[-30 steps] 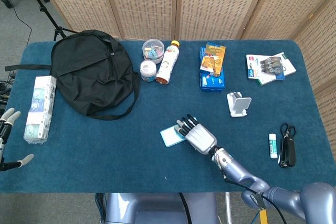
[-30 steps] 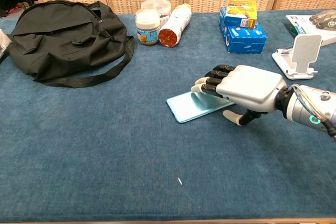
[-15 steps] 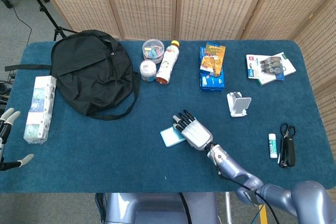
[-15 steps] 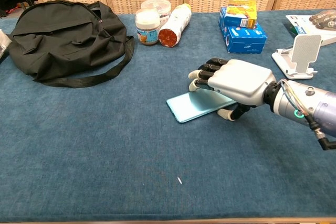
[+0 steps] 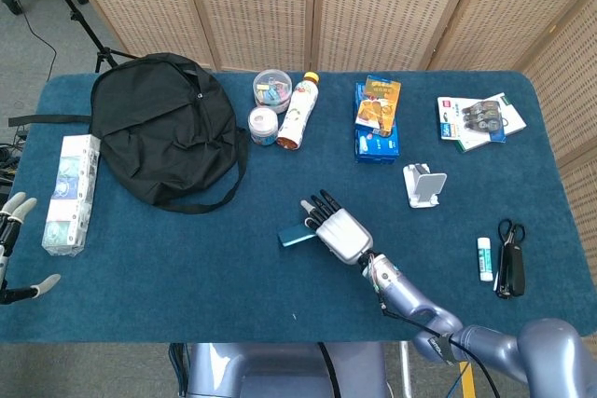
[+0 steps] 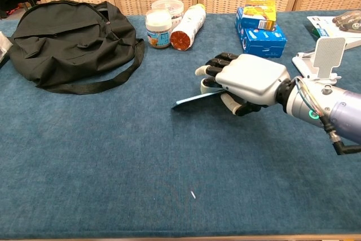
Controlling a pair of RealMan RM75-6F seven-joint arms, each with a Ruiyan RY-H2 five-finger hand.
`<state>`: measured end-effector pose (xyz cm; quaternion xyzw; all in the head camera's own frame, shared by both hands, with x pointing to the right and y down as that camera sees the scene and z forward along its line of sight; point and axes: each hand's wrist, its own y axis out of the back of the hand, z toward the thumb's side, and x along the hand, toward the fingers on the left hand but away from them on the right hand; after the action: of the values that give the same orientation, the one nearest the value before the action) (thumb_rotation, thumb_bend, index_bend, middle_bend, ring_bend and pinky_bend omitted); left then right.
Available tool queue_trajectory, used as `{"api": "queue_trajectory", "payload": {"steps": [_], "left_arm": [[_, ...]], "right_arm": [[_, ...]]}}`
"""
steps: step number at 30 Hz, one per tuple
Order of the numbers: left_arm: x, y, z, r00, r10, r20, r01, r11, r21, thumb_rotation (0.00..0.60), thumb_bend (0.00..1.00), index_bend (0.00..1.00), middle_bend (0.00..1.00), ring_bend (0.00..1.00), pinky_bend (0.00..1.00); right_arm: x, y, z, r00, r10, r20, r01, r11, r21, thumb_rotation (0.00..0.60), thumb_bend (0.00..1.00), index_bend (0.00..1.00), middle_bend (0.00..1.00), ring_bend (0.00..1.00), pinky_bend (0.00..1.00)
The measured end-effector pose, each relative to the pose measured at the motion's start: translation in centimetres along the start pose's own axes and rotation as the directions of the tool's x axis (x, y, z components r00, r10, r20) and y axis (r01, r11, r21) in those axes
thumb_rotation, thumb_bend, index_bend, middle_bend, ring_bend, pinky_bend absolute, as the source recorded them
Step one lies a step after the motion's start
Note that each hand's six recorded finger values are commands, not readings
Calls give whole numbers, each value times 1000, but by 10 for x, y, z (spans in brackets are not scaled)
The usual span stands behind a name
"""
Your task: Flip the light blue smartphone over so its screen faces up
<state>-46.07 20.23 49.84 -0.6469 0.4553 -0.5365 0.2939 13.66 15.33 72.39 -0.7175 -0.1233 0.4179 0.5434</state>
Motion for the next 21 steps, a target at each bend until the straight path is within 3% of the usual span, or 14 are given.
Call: {"api": "queue_trajectory", "payload": {"steps": [8, 13, 21], "left_arm": [[0, -1, 1, 1000, -7, 4, 7, 1000, 1, 600, 0, 0, 0, 0, 0], [0, 0, -1, 1000, -3, -1, 3, 1000, -5, 600, 0, 0, 0, 0, 0], [1, 3, -3, 1000, -2, -10, 2, 1000, -13, 600, 0, 0, 0, 0, 0]], "right_arm": [[-12, 8, 4, 1000, -4, 9, 3, 1000, 20, 600, 812, 427, 90, 0, 0], [-27, 16, 4, 1000, -4, 30, 3, 999, 51, 600, 624, 350, 70, 0, 0], [-56, 38, -4, 994, -20, 110, 10, 996, 89, 600, 464, 238, 53, 0, 0]]}}
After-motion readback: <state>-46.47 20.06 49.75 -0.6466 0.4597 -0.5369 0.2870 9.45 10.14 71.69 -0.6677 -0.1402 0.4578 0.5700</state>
